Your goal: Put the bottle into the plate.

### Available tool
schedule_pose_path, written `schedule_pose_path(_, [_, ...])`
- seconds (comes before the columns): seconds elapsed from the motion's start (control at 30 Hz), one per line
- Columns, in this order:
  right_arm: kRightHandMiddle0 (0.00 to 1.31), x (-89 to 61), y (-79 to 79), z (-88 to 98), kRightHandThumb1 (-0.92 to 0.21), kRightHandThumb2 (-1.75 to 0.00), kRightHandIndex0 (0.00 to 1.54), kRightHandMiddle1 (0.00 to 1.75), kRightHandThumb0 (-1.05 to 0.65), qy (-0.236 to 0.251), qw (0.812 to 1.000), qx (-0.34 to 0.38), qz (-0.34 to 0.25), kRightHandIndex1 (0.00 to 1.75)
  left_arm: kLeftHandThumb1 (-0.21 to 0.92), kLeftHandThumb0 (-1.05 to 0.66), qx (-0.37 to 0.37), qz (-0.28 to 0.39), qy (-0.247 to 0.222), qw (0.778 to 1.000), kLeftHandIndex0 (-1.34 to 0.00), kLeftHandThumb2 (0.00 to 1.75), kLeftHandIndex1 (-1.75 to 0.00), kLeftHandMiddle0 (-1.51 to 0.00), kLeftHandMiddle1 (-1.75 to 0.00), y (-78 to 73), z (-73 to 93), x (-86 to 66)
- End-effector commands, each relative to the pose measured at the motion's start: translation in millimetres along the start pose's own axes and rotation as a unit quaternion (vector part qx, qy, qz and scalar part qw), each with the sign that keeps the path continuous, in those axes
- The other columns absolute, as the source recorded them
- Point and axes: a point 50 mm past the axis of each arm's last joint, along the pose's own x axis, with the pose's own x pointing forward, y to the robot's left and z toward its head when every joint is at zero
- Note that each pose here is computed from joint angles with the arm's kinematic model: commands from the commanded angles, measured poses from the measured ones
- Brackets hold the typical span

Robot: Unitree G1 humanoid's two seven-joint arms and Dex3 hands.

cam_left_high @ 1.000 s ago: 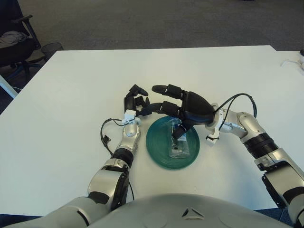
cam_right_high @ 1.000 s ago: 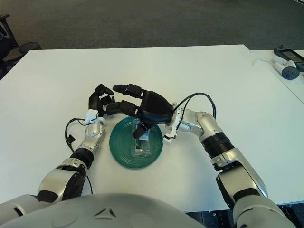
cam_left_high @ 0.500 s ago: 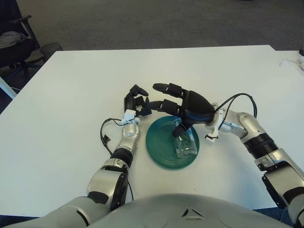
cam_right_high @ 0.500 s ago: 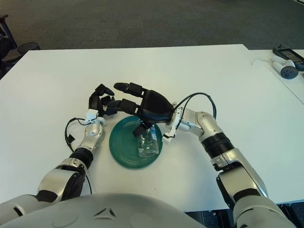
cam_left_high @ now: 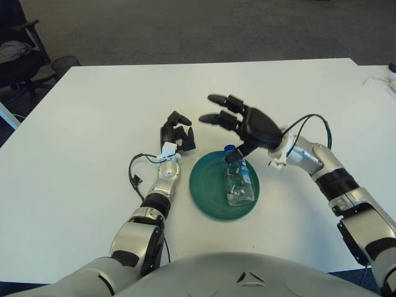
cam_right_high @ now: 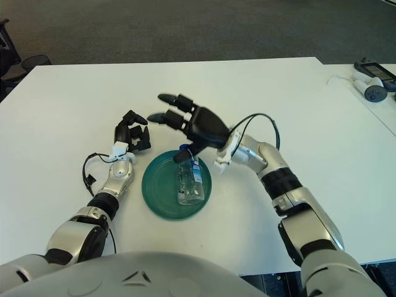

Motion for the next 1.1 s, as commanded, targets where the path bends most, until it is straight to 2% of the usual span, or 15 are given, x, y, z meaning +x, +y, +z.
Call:
schedule_pose_path(0.0, [0.00, 11.0, -33.9, -11.5, -0.91, -0.49, 0.04, 0.81, -0.61, 0.026, 0.991, 0.045, -0.122, 0.62, 0.23, -0.50, 0.014, 0.006, 0.067, 0.998, -0.67, 1.42, -1.75, -1.19, -1.75, 13.8, -29.5, -29.3])
schedule_pose_path(0.13, [0.00, 8.3, -39.8, -15.7, -0.89, -0.47, 0.13, 0.93, -0.63, 0.051, 0.973, 0.069, -0.215, 0.75, 0.22, -0.50, 0.004, 0.007, 0.064, 0.998, -0.68, 1.43, -1.75, -1.20, -1.75, 13.7, -27.6, -28.9])
schedule_pose_path(0.23, [0.00, 2.7, -44.4, -19.5, -0.86, -0.49, 0.18, 1.01, -0.64, 0.079, 0.946, 0.101, -0.299, 0.82, 0.21, -0.51, 0.005, 0.013, 0.055, 0.998, -0.70, 1.45, -1.75, -1.23, -1.75, 14.0, -25.5, -29.0])
schedule_pose_path(0.3, [0.00, -2.5, -47.2, -21.4, -0.82, -0.55, 0.21, 1.09, -0.63, 0.098, 0.931, 0.112, -0.333, 0.89, 0.18, -0.52, 0.005, 0.017, 0.050, 0.999, -0.72, 1.48, -1.75, -1.26, -1.75, 14.7, -24.4, -29.3])
schedule_pose_path(0.4, [0.01, -11.1, -45.6, -23.4, -0.74, -0.67, 0.23, 1.18, -0.62, 0.128, 0.912, 0.131, -0.367, 0.99, 0.15, -0.54, 0.005, 0.022, 0.043, 0.999, -0.74, 1.52, -1.75, -1.30, -1.75, 15.0, -23.3, -29.5])
schedule_pose_path(0.5, [0.05, -19.8, -40.6, -25.3, -0.66, -0.78, 0.23, 1.23, -0.58, 0.160, 0.882, 0.174, -0.408, 1.10, 0.13, -0.55, 0.007, 0.028, 0.041, 0.999, -0.76, 1.54, -1.75, -1.31, -1.75, 15.9, -22.9, -29.8])
schedule_pose_path(0.6, [0.08, -25.2, -33.6, -26.9, -0.53, -0.97, 0.22, 1.29, -0.45, 0.182, 0.856, 0.210, -0.435, 1.22, 0.12, -0.55, 0.013, 0.032, 0.046, 0.998, -0.77, 1.56, -1.75, -1.32, -1.75, 16.3, -23.6, -30.0])
schedule_pose_path(0.67, [0.08, -28.1, -29.6, -27.5, -0.48, -1.06, 0.21, 1.32, -0.39, 0.192, 0.846, 0.227, -0.444, 1.28, 0.12, -0.56, 0.017, 0.034, 0.051, 0.998, -0.77, 1.56, -1.75, -1.32, -1.75, 16.3, -24.1, -30.2])
schedule_pose_path(0.9, [0.07, -36.4, -14.8, -27.5, -0.41, -1.23, 0.19, 1.39, -0.21, 0.223, 0.808, 0.279, -0.468, 1.43, 0.11, -0.56, 0.029, 0.035, 0.055, 0.997, -0.78, 1.56, -1.75, -1.32, -1.75, 17.4, -24.3, -31.9])
schedule_pose_path(0.93, [0.07, -36.9, -13.8, -27.4, -0.48, -1.13, 0.21, 1.40, -0.09, 0.225, 0.804, 0.284, -0.471, 1.50, 0.12, -0.56, 0.031, 0.035, 0.054, 0.997, -0.78, 1.56, -1.75, -1.32, -1.75, 17.7, -24.2, -32.1])
schedule_pose_path(0.97, [0.07, -37.3, -13.0, -27.4, -0.63, -0.91, 0.22, 1.41, 0.06, 0.227, 0.801, 0.288, -0.474, 1.57, 0.12, -0.56, 0.032, 0.034, 0.053, 0.997, -0.77, 1.56, -1.75, -1.32, -1.75, 17.7, -24.1, -32.4])
schedule_pose_path(1.07, [0.08, -38.5, -10.1, -26.6, -0.81, -0.63, 0.24, 1.43, 0.25, 0.233, 0.793, 0.297, -0.479, 1.65, 0.12, -0.55, 0.034, 0.032, 0.054, 0.997, -0.77, 1.56, -1.75, -1.32, -1.75, 17.5, -23.9, -33.4])
